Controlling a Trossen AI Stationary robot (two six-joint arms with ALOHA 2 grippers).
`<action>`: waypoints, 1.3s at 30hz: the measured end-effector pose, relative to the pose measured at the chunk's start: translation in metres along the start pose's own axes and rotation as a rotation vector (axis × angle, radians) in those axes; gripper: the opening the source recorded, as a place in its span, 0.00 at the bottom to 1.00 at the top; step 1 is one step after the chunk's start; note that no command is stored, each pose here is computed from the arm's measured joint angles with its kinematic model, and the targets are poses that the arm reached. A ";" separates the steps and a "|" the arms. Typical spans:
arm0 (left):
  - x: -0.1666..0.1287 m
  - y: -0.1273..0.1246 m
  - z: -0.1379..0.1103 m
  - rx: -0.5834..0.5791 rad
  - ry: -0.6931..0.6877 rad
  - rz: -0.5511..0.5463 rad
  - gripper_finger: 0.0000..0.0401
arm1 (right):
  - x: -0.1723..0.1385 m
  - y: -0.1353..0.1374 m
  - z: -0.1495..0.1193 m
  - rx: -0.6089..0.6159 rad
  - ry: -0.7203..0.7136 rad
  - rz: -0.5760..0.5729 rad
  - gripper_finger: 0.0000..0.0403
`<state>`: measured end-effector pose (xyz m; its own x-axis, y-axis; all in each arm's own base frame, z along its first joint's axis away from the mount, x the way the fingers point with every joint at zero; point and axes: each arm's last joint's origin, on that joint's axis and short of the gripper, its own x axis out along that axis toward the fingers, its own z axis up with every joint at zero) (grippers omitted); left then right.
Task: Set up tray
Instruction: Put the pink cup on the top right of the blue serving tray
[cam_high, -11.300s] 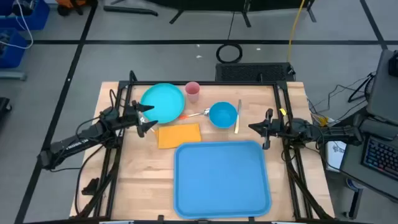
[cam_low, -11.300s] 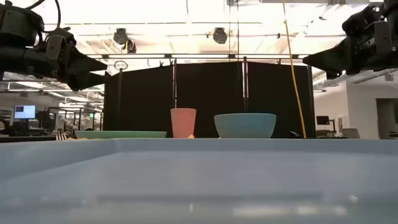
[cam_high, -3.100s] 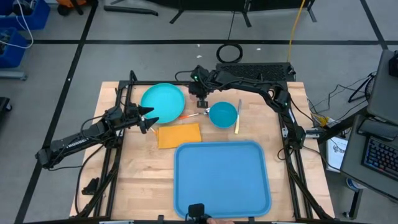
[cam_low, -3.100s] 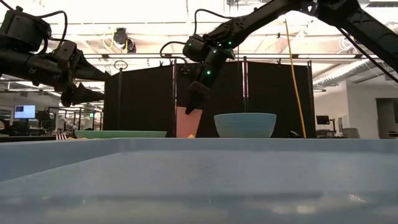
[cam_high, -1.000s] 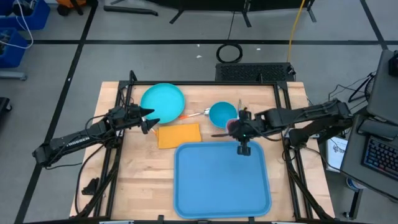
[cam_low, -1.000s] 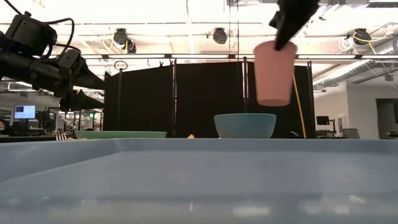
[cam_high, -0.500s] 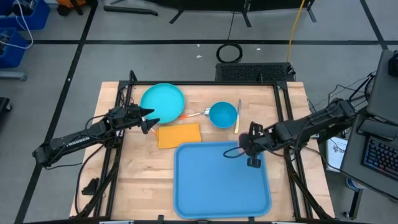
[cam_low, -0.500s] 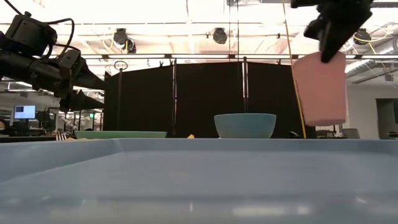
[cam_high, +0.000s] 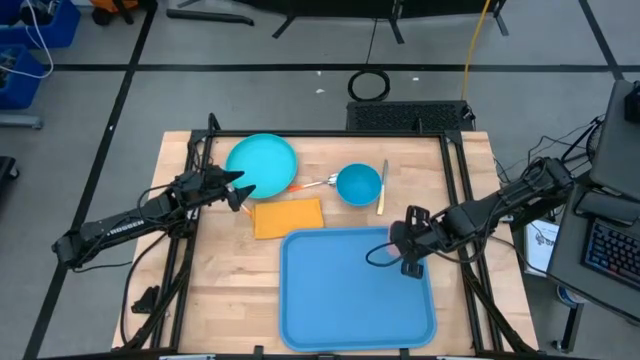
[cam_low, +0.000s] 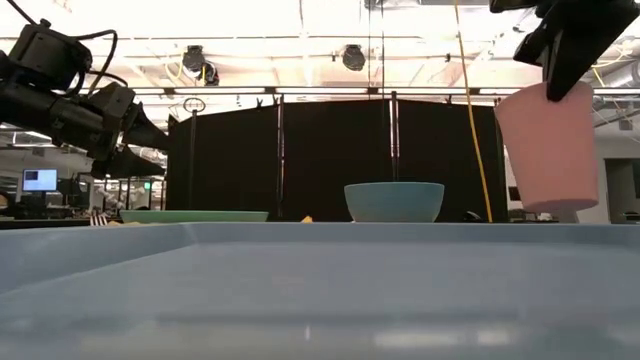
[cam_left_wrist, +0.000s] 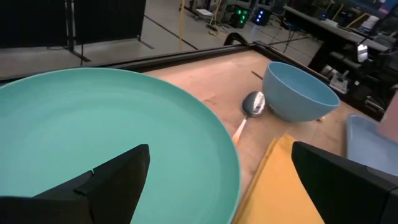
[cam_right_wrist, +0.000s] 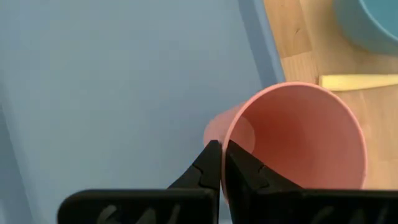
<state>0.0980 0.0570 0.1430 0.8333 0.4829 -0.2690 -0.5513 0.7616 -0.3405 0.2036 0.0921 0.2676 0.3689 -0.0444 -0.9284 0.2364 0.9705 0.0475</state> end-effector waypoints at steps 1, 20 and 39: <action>0.000 0.000 0.000 0.002 0.000 0.000 0.99 | 0.000 0.001 -0.001 0.002 -0.005 -0.007 0.00; 0.000 0.000 0.000 0.012 -0.001 0.002 0.99 | 0.033 -0.005 -0.029 0.009 0.094 -0.083 0.00; 0.000 0.000 0.000 0.018 0.000 0.003 0.99 | 0.034 -0.003 -0.029 0.027 0.105 -0.041 0.07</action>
<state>0.0980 0.0570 0.1429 0.8318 0.4852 -0.2696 -0.5528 0.7680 -0.3233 0.1891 0.0943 0.2253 0.2627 -0.0580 -0.9631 0.2738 0.9616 0.0168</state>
